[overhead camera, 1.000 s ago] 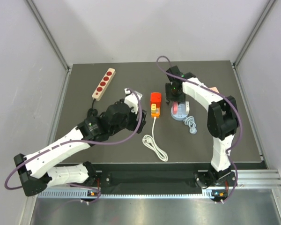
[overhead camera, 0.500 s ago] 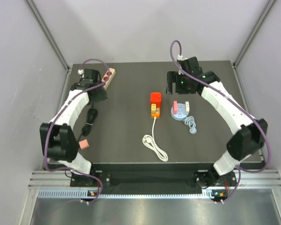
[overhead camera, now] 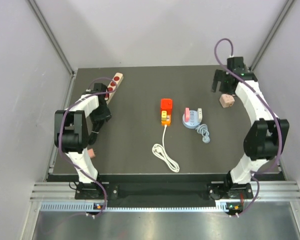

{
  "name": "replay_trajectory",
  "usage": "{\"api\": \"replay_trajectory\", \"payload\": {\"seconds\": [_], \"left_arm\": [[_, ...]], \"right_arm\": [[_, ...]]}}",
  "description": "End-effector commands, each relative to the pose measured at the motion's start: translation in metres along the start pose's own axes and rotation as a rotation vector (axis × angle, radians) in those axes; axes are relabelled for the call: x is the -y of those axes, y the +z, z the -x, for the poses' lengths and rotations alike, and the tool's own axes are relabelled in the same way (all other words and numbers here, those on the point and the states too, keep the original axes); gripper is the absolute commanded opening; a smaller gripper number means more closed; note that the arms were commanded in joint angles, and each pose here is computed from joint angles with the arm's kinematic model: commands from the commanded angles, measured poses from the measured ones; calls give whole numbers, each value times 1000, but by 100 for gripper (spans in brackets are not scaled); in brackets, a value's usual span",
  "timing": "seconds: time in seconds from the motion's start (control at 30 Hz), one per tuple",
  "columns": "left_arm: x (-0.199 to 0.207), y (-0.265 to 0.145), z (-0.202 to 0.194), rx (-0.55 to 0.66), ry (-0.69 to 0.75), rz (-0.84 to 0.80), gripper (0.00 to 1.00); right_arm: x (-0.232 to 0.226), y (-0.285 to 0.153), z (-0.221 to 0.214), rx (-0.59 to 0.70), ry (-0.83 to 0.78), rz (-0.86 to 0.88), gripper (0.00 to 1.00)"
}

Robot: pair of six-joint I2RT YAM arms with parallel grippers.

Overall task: Insert the plug
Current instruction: Adjust the socket at the center of the board, then pick up the plug from the center of the board.

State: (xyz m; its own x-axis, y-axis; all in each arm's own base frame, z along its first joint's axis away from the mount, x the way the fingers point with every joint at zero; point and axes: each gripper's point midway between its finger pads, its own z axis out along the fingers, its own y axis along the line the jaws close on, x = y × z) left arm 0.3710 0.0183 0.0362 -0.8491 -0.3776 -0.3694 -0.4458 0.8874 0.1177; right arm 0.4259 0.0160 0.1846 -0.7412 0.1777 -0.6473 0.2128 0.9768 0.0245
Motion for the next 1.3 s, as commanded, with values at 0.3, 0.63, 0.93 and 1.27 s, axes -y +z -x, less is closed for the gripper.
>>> {"api": "replay_trajectory", "payload": {"seconds": [0.3,0.63,0.93,1.27], "left_arm": [[24,-46,-32,-14,-33,-160,55],[57,-138,18,191,-49,-471,71],[91,-165,6,194,-27,-715,67],[109,-219,13,281,35,-854,67]], "right_arm": [[94,78,36,-48,103,-86,100],[81,115,2,-159,-161,77,100],[74,126,-9,-179,-199,118,88],[64,142,-25,-230,-227,132,88]]}}
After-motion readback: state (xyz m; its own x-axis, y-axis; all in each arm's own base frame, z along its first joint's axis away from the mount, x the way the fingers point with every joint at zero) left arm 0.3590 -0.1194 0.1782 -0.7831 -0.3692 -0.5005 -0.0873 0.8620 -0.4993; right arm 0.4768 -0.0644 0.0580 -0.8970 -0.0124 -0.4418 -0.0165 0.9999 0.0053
